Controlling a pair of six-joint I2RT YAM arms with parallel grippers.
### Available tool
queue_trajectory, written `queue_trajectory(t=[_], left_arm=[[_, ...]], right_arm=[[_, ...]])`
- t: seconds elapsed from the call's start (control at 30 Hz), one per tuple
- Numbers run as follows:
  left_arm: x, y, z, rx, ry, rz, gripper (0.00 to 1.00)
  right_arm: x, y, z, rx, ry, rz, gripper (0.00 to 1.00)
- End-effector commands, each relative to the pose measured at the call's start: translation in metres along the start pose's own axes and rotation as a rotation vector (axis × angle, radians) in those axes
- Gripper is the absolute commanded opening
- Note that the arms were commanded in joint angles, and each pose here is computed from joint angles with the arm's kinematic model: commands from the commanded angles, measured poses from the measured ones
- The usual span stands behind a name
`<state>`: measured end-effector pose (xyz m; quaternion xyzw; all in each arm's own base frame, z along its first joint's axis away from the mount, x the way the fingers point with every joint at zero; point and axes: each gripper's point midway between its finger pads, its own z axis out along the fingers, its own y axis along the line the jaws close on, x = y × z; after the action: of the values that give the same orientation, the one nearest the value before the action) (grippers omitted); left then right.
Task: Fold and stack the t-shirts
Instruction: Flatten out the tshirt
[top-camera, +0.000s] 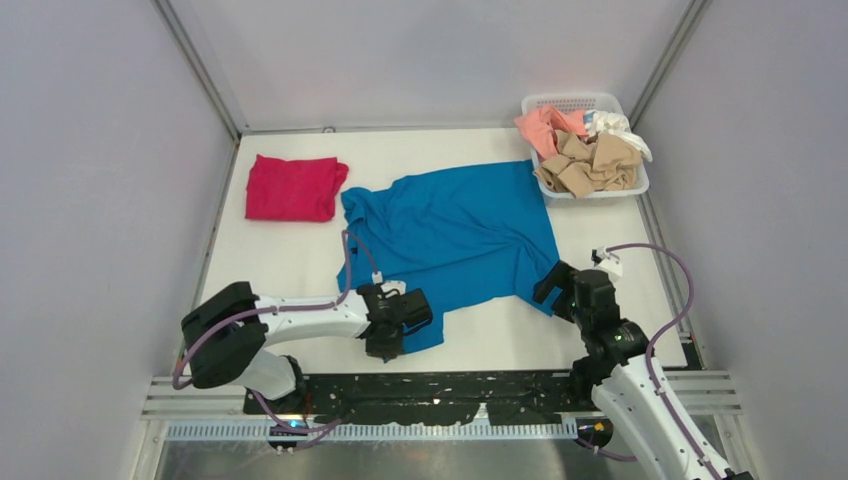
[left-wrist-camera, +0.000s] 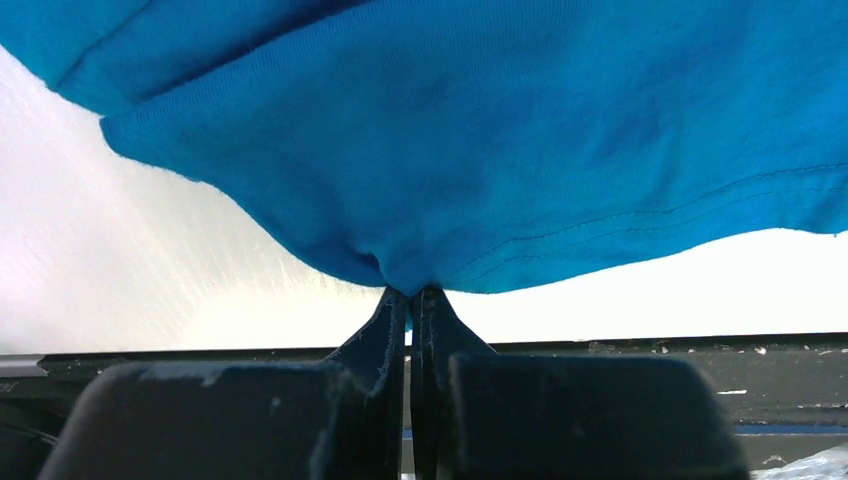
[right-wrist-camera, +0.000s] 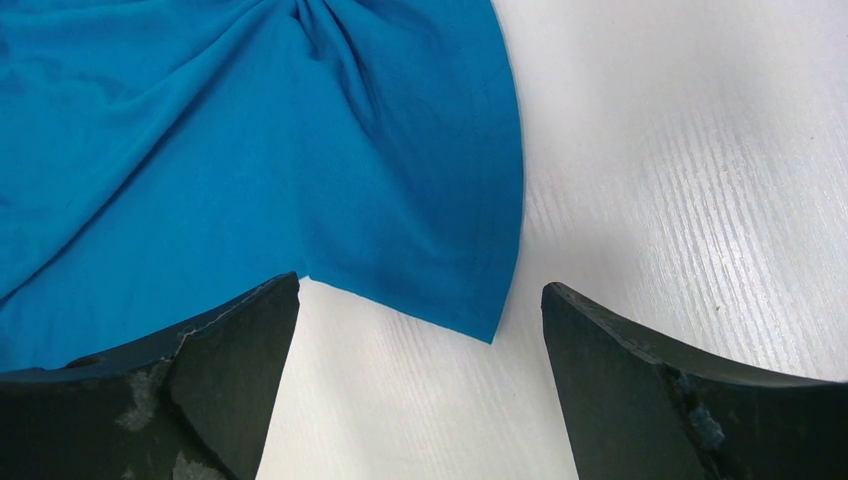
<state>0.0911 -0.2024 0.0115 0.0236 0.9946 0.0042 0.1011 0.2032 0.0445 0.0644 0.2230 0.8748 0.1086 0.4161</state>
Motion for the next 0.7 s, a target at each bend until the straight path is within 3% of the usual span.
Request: queue_trajectory(t=[0.0, 0.17, 0.3, 0.37, 0.53, 0.67], left_arm=[[-0.017, 0.006, 0.011, -0.004, -0.088, 0.020, 0.00], [-0.034, 0.001, 0.002, 0.062, -0.181, 0.041, 0.00], [-0.045, -0.004, -0.002, 0.127, -0.246, 0.032, 0.00], [-0.051, 0.003, -0.003, 0.110, -0.260, 0.013, 0.00], [-0.056, 0.019, -0.003, 0.047, -0.279, 0.015, 0.00], [-0.058, 0.008, -0.003, 0.104, -0.289, 0.028, 0.00]], right_arm=[[-0.003, 0.004, -0.002, -0.015, -0.003, 0.017, 0.97], [0.011, 0.006, -0.005, -0.007, 0.087, 0.030, 1.00], [0.020, -0.017, -0.001, 0.137, 0.145, 0.010, 1.00], [0.015, -0.017, 0.002, 0.156, 0.132, 0.010, 0.95], [0.016, -0.016, 0.012, 0.181, 0.164, -0.024, 0.70], [0.021, -0.020, 0.021, 0.227, 0.201, -0.054, 0.66]])
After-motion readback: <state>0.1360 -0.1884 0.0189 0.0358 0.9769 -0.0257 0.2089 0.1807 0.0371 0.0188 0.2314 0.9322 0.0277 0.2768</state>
